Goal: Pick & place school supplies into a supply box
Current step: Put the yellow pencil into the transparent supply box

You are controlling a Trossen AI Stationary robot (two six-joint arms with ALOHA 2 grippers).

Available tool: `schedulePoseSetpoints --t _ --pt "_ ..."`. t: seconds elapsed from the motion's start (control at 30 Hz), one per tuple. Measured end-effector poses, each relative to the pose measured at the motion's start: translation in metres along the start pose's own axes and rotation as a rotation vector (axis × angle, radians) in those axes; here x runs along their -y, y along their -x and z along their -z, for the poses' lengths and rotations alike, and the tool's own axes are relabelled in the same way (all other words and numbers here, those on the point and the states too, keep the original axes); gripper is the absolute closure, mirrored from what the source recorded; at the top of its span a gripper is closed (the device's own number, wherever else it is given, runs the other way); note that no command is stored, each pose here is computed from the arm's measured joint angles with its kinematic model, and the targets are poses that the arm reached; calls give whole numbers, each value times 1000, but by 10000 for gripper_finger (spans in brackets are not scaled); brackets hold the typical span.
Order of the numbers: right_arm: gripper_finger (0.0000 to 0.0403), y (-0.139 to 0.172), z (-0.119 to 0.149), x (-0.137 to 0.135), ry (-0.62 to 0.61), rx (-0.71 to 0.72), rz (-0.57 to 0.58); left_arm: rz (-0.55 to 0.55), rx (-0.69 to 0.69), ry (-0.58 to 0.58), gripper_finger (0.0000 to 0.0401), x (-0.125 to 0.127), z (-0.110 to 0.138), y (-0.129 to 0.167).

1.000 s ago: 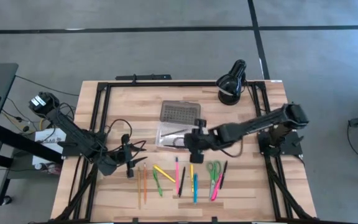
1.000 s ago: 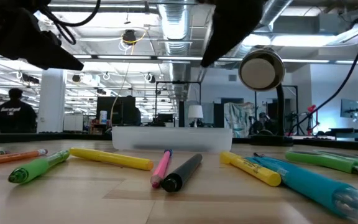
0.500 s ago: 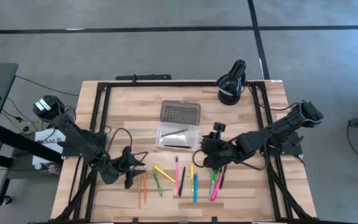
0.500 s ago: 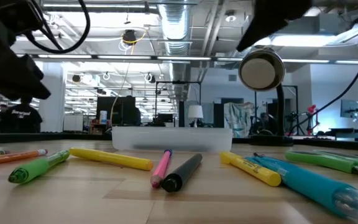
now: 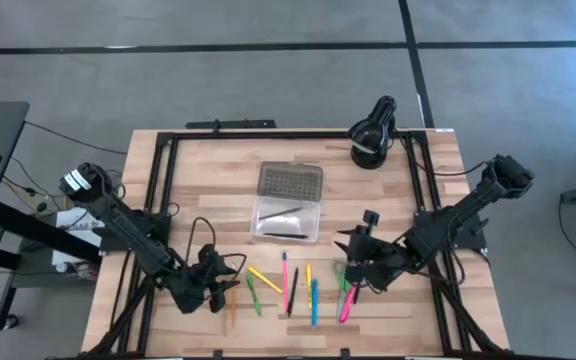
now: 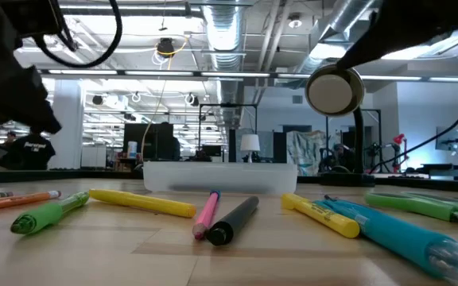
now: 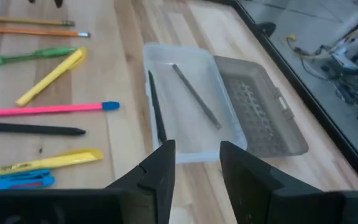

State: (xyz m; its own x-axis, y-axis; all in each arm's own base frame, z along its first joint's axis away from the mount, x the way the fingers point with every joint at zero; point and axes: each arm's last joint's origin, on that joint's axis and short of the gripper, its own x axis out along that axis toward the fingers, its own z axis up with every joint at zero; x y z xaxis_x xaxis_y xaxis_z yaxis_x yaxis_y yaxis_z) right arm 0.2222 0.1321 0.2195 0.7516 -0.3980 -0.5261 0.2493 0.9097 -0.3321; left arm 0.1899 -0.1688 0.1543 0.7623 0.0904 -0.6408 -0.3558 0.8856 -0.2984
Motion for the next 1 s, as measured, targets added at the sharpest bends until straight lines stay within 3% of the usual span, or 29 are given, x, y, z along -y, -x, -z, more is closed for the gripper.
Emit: schedulePoseSetpoints --t 0.47,1.0 --pt "282 10 12 -15 40 79 -47 -366 -254 221 255 29 2 -13" --pt "282 7 13 -14 29 81 -43 -403 -378 299 255 30 7 -14"
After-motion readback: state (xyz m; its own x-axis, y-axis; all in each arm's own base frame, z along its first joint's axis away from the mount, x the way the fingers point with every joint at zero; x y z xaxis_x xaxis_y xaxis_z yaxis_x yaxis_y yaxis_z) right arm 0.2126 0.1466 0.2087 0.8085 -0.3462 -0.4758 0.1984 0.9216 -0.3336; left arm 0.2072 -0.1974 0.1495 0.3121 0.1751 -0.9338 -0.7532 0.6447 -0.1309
